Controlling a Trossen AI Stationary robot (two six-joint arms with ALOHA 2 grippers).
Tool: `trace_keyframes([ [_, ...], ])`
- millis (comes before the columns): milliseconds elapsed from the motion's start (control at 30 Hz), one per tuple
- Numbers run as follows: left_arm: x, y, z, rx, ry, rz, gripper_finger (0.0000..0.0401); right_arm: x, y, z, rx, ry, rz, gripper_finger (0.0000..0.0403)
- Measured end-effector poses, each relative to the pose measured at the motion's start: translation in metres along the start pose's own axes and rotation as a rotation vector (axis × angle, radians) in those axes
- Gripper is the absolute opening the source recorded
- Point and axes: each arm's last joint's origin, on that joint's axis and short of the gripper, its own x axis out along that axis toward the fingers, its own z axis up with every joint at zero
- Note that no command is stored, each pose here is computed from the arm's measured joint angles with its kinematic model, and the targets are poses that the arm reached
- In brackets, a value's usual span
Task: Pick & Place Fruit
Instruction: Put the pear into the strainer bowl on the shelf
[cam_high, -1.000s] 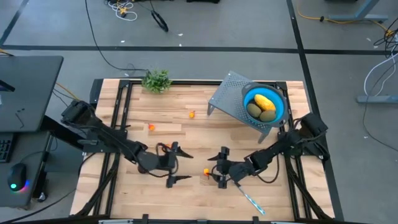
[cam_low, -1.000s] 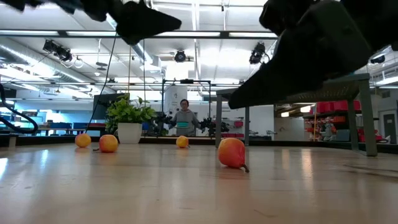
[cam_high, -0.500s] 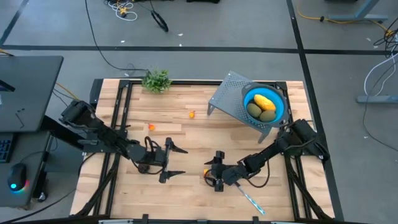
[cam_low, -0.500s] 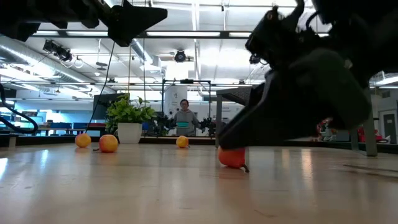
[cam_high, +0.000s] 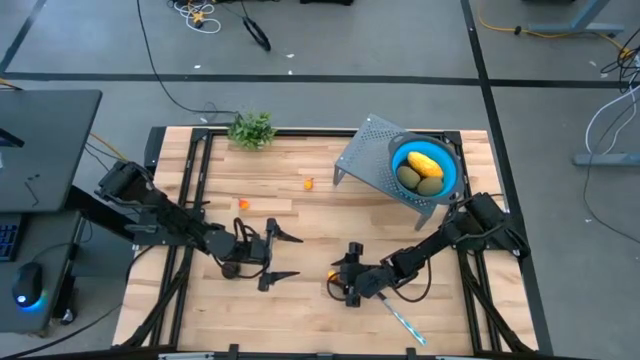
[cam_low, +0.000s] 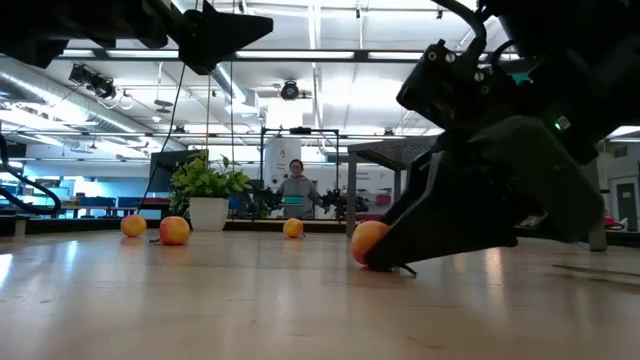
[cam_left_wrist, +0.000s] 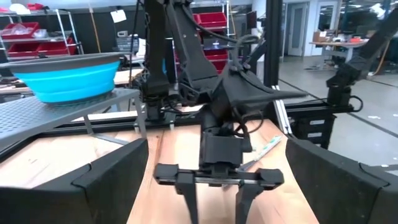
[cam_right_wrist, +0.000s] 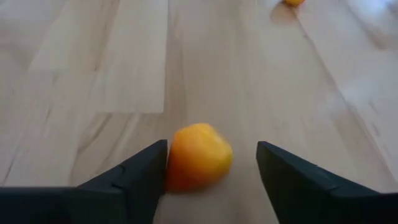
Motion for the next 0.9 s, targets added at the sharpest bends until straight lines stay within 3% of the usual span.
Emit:
trace_keyframes([
  [400,0.003,0.006,0.000,0.000,0.001,0.017,0.0389,-0.003,0.005,-0.001,0.012,-0.004,0.011,0.0163],
  [567,0.003,0.006,-0.001,0.002,0.003,0.016,0.0389,-0.009,0.007,0.009,0.026,-0.039,0.027,0.0149],
  [733,0.003,0.006,-0.001,-0.002,0.003,0.016,0.0389,-0.034,0.003,0.036,0.018,-0.110,0.013,0.0147],
  [900,0.003,0.006,-0.001,-0.005,0.004,0.016,0.0389,-0.084,-0.017,0.068,0.017,-0.157,-0.119,0.0146],
])
